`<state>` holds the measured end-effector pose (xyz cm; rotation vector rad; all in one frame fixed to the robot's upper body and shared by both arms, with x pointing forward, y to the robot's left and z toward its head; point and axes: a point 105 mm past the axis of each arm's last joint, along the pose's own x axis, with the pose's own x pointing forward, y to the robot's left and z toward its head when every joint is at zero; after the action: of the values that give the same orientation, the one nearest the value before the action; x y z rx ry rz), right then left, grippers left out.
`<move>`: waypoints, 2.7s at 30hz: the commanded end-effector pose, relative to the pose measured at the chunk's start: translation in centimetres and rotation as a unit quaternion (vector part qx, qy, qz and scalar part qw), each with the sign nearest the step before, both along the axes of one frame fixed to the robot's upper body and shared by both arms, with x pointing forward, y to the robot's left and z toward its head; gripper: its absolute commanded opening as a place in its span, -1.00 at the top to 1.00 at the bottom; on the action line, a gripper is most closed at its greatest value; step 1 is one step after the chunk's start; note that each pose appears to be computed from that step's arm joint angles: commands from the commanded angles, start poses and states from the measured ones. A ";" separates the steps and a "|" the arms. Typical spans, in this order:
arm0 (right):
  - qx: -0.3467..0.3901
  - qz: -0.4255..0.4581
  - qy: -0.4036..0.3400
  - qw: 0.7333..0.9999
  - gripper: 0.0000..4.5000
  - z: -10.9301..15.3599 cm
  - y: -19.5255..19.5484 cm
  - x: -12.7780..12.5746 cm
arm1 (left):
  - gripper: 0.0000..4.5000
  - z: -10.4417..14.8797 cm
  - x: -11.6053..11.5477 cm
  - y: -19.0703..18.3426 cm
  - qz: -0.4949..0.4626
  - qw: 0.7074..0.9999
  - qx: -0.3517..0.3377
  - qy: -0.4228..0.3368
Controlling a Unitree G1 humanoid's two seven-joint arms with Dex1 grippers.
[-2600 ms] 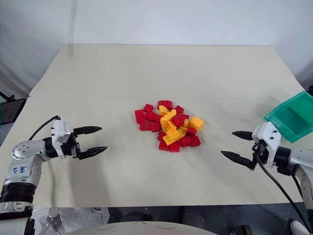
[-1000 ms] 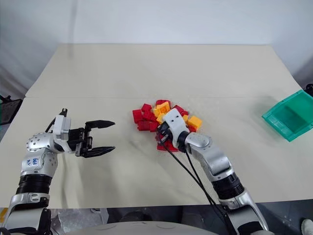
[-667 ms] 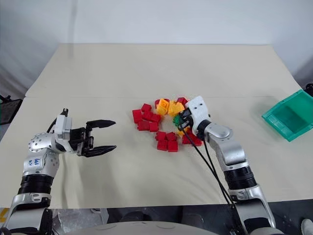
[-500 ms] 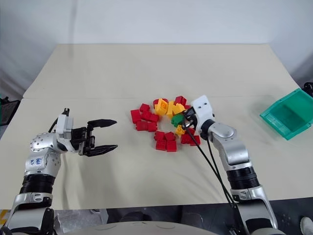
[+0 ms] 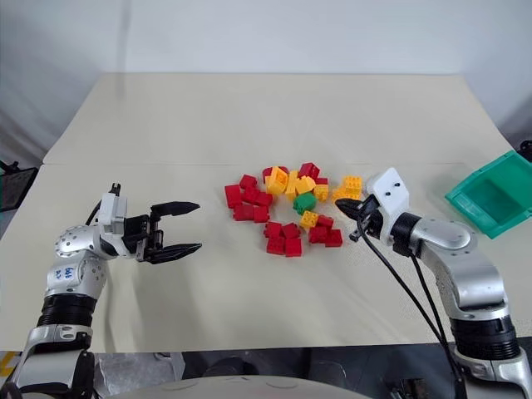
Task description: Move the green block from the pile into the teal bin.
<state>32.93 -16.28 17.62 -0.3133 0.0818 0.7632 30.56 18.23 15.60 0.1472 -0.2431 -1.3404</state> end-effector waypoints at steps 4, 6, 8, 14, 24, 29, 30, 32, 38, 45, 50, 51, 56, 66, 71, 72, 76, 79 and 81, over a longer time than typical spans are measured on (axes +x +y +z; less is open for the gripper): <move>0.033 0.050 -0.038 0.998 0.98 1.8 5.6 2.4 | -1.00 1.0 0.0 -0.9 -0.006 1.000 -0.009 -0.025; 0.039 0.057 -0.039 0.997 0.98 1.9 6.8 3.1 | -1.00 1.0 0.0 -1.0 -0.006 1.000 -0.011 -0.027; 0.043 0.061 -0.027 0.997 0.98 1.5 8.1 4.2 | -1.00 1.1 -0.1 -0.9 -0.004 1.000 -0.009 -0.028; 0.034 0.037 -0.015 0.999 0.98 -0.3 9.1 7.4 | -1.00 1.2 -0.2 -0.6 0.005 0.999 -0.007 -0.034; 0.042 -0.084 -0.090 0.991 0.98 2.3 3.1 8.7 | -1.00 1.3 -0.2 -0.6 0.010 0.999 -0.008 -0.038; 0.053 -0.032 -0.079 0.995 0.91 3.8 1.8 4.6 | -1.00 1.1 -0.1 -0.8 0.002 0.999 -0.008 -0.031; 0.049 -0.012 -0.054 0.997 0.83 3.7 0.7 2.9 | -1.00 1.0 -0.1 -0.9 -0.001 1.000 -0.008 -0.029; 0.044 0.010 -0.024 0.999 0.62 4.1 -1.6 0.1 | -1.00 0.9 0.0 -0.9 -0.006 1.000 -0.006 -0.026; 0.000 -0.003 0.014 1.000 -0.29 4.5 -6.6 -3.8 | -1.00 0.8 0.2 -0.6 -0.012 1.000 -0.001 -0.022; -0.063 -0.040 0.049 0.996 -0.99 4.8 -10.9 -7.3 | -1.00 1.0 0.3 -0.1 -0.012 1.000 0.004 -0.025; -0.078 -0.030 0.052 0.995 -0.99 4.9 -10.4 -7.7 | -1.00 1.0 0.4 0.1 -0.011 1.000 0.005 -0.024; -0.079 -0.021 0.044 0.996 -0.99 5.0 -9.5 -7.3 | -1.00 1.0 0.4 0.1 -0.010 1.000 0.005 -0.024; -0.043 0.029 0.036 0.998 -0.99 4.7 -2.5 -3.7 | -1.00 1.1 0.6 -0.4 -0.010 0.999 0.000 -0.030; -0.067 0.029 0.077 0.994 -0.99 2.6 3.6 3.0 | -1.00 1.1 0.3 -0.9 -0.010 0.999 -0.005 -0.042; -0.065 0.016 0.127 0.990 -0.99 0.4 5.5 4.5 | -1.00 0.9 -0.2 -1.0 -0.003 0.999 -0.009 -0.044; -0.068 0.013 0.133 0.989 -0.99 -0.1 5.7 4.7 | -1.00 0.9 -0.3 -1.0 -0.002 0.999 -0.010 -0.044; -0.073 -0.003 0.146 0.987 -0.99 -1.6 6.1 5.2 | -1.00 0.8 -0.6 -0.9 0.000 0.999 -0.009 -0.044; -0.072 -0.007 0.156 0.985 -0.99 -2.1 6.5 5.4 | -1.00 0.8 -0.6 -0.9 0.002 0.999 -0.009 -0.045; -0.070 -0.009 0.172 0.983 -0.99 -2.6 7.0 5.3 | -1.00 0.8 -0.6 -0.8 0.003 0.999 -0.007 -0.046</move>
<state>38.35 -9.09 16.63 -0.3266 0.3897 0.8062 30.26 17.25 15.57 0.1738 -0.2913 -1.3297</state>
